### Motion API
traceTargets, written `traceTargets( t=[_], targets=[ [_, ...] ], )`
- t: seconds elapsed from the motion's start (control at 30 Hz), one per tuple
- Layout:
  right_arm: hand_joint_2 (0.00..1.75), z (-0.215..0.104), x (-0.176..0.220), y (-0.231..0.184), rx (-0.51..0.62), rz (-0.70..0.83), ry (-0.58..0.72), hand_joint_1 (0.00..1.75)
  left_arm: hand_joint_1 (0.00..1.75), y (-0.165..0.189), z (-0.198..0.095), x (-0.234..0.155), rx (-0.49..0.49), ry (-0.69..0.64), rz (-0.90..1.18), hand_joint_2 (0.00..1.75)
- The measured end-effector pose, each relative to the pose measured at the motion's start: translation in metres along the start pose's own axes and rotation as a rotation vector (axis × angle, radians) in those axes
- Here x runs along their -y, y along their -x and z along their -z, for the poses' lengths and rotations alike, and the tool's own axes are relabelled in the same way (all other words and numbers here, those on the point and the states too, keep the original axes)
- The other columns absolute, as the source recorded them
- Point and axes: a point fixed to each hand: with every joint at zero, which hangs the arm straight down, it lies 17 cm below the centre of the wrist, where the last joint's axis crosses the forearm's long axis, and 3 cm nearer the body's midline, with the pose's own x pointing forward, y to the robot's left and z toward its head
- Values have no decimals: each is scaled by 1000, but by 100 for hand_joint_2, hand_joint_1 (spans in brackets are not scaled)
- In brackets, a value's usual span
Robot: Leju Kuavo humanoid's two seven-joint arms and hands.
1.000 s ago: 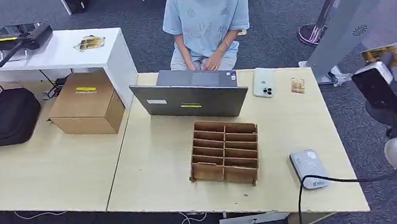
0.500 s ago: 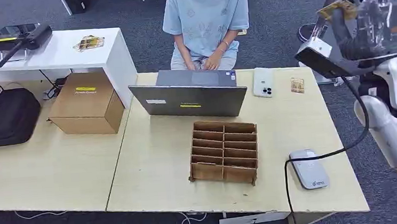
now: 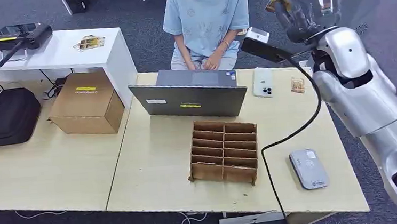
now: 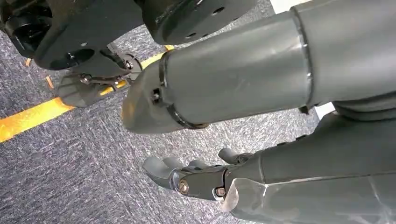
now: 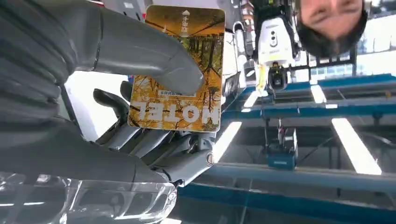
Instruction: Pass the card to the sensor for recognition and then transmit it.
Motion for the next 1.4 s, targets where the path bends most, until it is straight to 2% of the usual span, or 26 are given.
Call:
traceTargets(
  t=[0.2, 0.37, 0.53, 0.77, 1.4],
  targets=[
    [175, 14, -21, -27, 17, 0, -77, 175, 0, -5, 0, 3, 9, 19, -42, 0],
    [175, 16, -40, -40, 31, -6, -121, 175, 0, -8, -1, 9, 9, 41, -176, 0],
    [175, 18, -52, -50, 40, -16, -152, 175, 0, 7, -2, 12, -44, 46, -263, 0],
    [175, 18, -63, -60, 45, -20, -178, 175, 0, 22, -4, 20, -88, 64, -228, 0],
    [175, 27, -76, -82, 28, -22, -221, 175, 0, 23, -5, 25, -116, 98, -114, 0]
  ],
)
